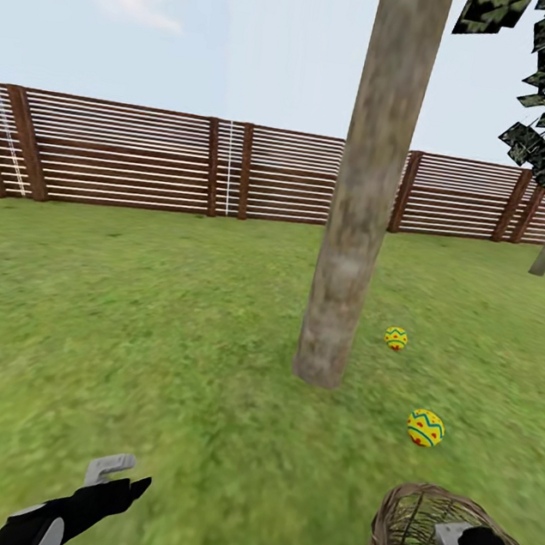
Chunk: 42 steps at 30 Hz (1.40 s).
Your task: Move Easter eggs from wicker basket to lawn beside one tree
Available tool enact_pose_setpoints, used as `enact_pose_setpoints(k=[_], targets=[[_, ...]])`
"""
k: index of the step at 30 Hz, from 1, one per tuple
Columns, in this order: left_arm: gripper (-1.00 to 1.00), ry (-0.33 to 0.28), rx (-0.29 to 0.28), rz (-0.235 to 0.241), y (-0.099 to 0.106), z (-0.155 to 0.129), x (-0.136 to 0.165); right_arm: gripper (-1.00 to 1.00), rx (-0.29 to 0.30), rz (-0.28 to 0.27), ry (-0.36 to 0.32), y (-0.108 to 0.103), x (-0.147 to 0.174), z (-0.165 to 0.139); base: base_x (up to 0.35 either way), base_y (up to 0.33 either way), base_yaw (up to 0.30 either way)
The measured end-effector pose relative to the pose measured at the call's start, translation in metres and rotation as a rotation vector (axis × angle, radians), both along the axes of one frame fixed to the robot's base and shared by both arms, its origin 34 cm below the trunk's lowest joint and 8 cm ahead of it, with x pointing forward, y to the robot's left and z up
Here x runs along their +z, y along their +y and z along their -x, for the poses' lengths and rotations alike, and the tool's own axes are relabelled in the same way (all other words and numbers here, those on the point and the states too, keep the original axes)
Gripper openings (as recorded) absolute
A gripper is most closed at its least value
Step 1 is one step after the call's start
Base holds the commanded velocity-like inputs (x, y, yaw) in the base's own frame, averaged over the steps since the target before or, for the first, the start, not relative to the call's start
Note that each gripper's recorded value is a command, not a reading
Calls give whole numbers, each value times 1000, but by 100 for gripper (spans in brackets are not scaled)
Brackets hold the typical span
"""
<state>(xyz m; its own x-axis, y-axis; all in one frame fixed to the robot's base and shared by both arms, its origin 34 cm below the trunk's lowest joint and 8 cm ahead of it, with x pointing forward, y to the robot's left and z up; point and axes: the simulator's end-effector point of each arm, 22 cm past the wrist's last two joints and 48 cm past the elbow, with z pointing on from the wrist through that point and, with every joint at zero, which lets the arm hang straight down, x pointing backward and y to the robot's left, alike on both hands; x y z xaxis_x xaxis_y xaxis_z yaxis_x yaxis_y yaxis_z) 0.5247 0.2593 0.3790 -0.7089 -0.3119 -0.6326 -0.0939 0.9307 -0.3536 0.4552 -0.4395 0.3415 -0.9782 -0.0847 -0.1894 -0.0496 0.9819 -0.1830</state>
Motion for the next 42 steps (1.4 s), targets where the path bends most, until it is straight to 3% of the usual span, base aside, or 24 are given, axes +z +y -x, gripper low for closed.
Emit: enact_pose_setpoints(k=[42], targets=[[100,26,-3,27,-14,-17,83,-100,0,-5,1,2,92,-23,0,0,0]])
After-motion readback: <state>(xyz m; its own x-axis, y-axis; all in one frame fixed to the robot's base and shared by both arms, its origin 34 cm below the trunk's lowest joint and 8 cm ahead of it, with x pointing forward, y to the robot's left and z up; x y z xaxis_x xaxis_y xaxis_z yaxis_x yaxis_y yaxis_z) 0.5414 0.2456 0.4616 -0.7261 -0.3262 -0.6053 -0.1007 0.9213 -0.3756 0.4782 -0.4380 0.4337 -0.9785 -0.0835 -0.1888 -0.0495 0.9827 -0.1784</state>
